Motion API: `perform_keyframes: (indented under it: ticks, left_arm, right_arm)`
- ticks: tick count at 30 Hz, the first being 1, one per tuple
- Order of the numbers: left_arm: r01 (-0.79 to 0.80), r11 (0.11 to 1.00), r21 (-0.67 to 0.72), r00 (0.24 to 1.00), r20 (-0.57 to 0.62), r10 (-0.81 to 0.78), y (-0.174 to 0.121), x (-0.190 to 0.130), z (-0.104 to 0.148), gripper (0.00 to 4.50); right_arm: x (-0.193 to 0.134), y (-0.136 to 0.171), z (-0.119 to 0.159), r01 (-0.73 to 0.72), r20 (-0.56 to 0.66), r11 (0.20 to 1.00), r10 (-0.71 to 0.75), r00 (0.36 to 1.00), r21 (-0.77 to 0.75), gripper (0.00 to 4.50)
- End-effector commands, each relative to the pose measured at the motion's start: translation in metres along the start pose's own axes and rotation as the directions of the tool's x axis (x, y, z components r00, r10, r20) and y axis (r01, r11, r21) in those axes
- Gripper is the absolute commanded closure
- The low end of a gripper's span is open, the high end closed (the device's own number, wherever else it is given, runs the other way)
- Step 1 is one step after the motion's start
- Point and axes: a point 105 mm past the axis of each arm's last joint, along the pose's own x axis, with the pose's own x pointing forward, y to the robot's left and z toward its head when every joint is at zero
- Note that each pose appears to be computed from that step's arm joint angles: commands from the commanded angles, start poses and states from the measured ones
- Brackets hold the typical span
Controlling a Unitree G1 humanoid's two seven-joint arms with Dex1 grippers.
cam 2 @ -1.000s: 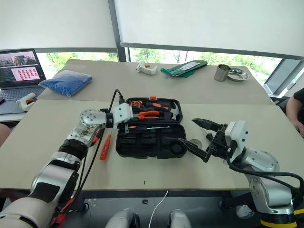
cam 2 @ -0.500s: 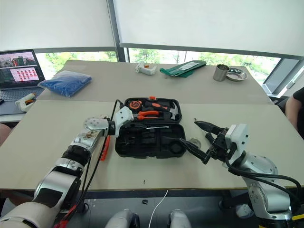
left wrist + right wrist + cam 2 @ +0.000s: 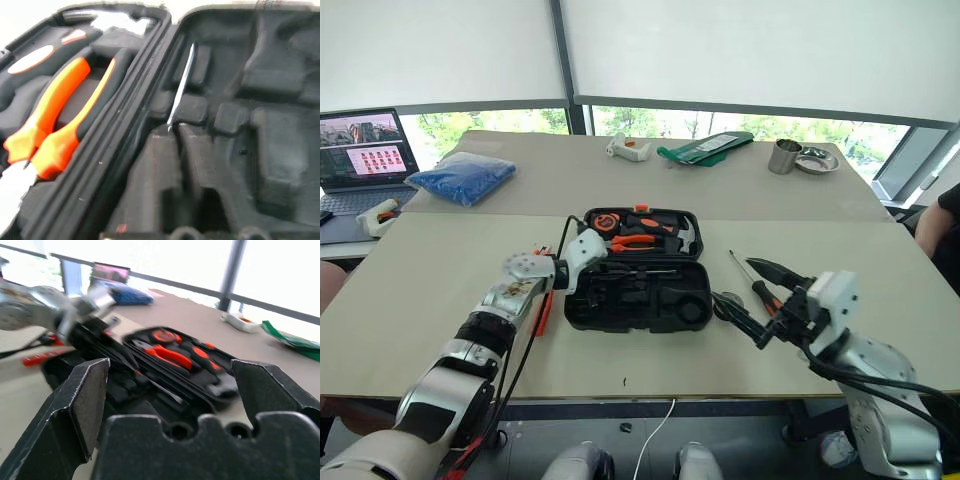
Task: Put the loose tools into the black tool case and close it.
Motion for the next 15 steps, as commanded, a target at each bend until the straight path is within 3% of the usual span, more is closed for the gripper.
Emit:
perform_keyframes:
  ticks: [1, 3, 8, 12, 15]
  left_arm:
    - [-0.033, 0.994, 0.107, 0.979, 0.205, 0.01, 0.009, -0.041, 0.033, 2.29]
    - [0.012, 0.993, 0.122, 0.987, 0.158, -0.031, 0.001, -0.057, 0.02, 1.58]
    - [0.092, 0.986, 0.137, 0.974, 0.195, -0.118, -0.025, -0.106, 0.017, 0.05]
    - [0.099, 0.99, 0.101, 0.976, 0.183, -0.117, -0.042, -0.137, 0.005, 0.05]
    - [0.067, 0.995, 0.071, 0.98, 0.185, -0.079, -0.051, -0.15, -0.001, 0.05]
  right_arm:
    - [-0.044, -0.027, -0.005, 0.198, -0.035, 0.976, -0.202, 0.979, -0.093, 0.0]
    - [-0.064, -0.034, -0.015, 0.27, -0.07, 0.956, -0.279, 0.958, -0.111, 0.0]
    - [-0.119, -0.04, -0.054, 0.426, -0.221, 0.898, -0.44, 0.87, -0.112, 0.0]
    - [-0.14, -0.035, -0.072, 0.467, -0.318, 0.873, -0.486, 0.814, -0.138, 0.0]
    - [-0.132, -0.035, -0.067, 0.452, -0.304, 0.882, -0.47, 0.829, -0.13, 0.0]
